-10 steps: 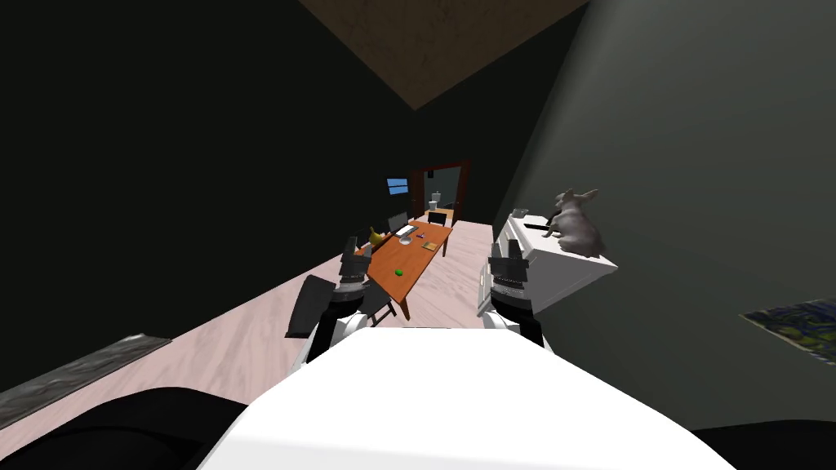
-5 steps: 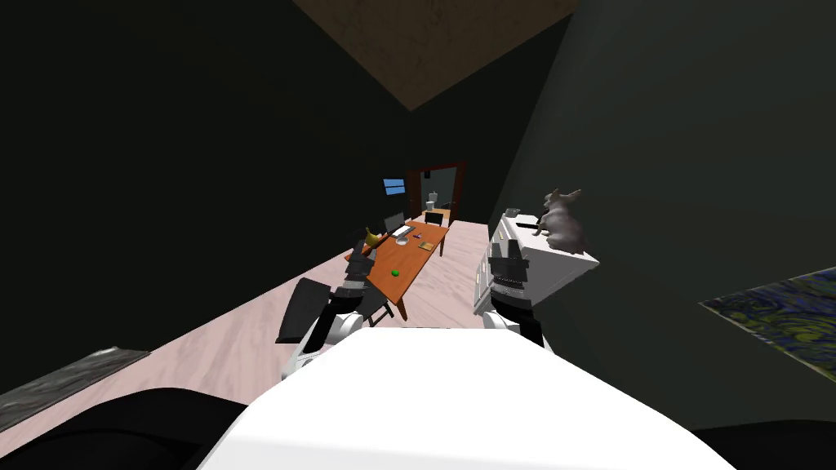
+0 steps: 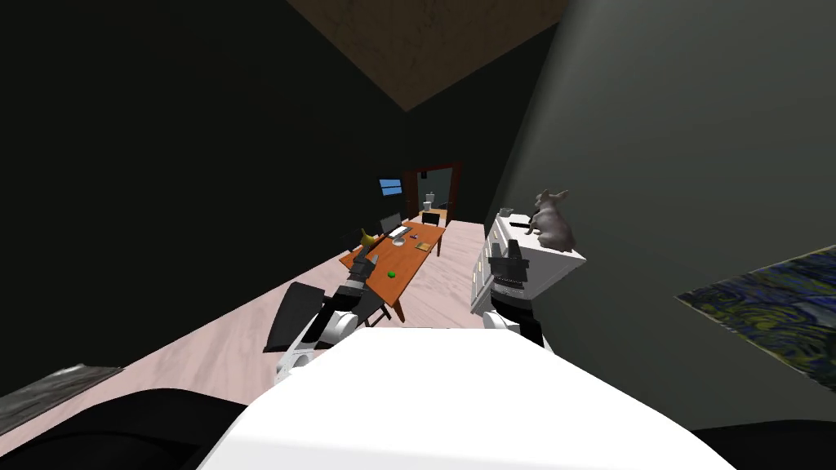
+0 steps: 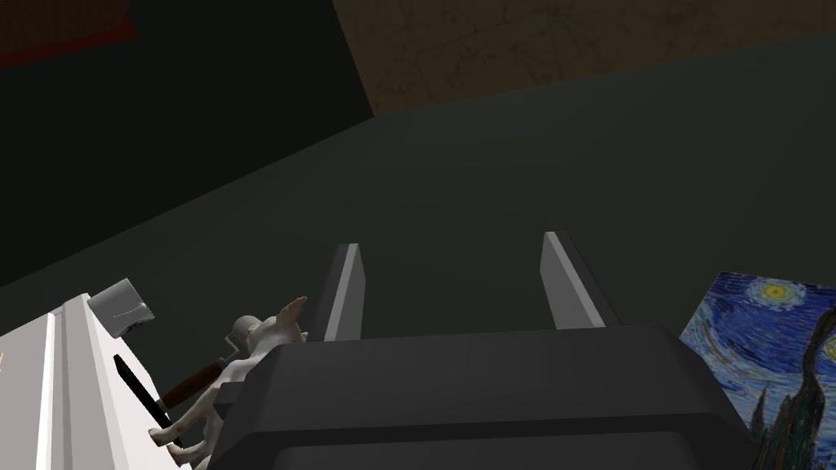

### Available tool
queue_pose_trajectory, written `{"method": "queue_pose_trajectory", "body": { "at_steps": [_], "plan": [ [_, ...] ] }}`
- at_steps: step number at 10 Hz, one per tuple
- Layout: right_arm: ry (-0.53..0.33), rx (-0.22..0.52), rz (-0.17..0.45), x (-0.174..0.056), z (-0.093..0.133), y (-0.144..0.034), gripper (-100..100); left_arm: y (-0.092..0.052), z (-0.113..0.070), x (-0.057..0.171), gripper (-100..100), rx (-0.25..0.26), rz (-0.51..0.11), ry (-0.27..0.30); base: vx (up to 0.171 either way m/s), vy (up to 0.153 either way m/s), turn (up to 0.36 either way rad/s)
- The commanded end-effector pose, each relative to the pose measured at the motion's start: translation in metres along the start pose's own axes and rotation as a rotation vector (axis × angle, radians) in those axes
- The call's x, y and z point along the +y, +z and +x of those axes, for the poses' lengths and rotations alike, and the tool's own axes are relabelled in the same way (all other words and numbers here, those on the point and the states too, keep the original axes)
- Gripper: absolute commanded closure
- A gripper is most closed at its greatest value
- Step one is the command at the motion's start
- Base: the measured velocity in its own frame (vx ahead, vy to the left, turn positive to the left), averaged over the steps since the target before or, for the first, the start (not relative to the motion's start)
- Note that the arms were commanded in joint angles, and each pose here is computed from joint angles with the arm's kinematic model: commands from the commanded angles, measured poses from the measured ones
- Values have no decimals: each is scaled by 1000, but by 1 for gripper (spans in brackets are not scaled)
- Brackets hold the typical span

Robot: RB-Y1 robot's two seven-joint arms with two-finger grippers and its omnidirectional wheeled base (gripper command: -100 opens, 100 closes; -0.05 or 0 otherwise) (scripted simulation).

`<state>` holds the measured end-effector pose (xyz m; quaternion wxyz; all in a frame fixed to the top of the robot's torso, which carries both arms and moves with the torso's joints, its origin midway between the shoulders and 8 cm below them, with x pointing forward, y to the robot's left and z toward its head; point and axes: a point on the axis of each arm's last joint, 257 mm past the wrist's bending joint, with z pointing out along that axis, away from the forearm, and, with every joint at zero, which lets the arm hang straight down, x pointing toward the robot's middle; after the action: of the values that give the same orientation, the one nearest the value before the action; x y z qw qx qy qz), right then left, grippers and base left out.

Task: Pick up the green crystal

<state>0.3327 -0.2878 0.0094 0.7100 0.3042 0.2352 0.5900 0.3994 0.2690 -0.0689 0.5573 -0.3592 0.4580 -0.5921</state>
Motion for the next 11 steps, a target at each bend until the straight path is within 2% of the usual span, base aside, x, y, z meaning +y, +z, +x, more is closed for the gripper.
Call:
{"method": "queue_pose_trajectory", "body": {
  "at_steps": [1, 2, 4, 5, 6, 7, 9, 10, 11],
  "plan": [
    [0, 0, 0, 0, 0, 0, 0, 0, -7, 27, -100, 15, -85, 0, 26, -53, -107],
    [0, 0, 0, 0, 0, 0, 0, -1, -7, 30, -100, 16, -95, -4, 20, -36, -28],
    [0, 0, 0, 0, 0, 0, 0, -6, -21, 69, -100, 29, -223, 0, 31, -38, -105],
    [0, 0, 0, 0, 0, 0, 0, -8, -23, 73, -100, 30, -235, -2, 41, -39, -37],
    [0, 0, 0, 0, 0, 0, 0, -14, -33, 95, -100, 32, -310, 1, 48, -41, -70],
    [0, 0, 0, 0, 0, 0, 0, -14, -33, 95, -100, 32, -310, 1, 40, -30, -39],
    [0, 0, 0, 0, 0, 0, 0, -31, -58, 137, -100, 28, -450, 20, 71, -53, -123],
    [0, 0, 0, 0, 0, 0, 0, -32, -58, 140, -100, 29, -467, 12, 76, -37, -34],
    [0, 0, 0, 0, 0, 0, 0, -43, -71, 159, -100, 26, -539, 23, 71, -28, -99]
  ]
}}
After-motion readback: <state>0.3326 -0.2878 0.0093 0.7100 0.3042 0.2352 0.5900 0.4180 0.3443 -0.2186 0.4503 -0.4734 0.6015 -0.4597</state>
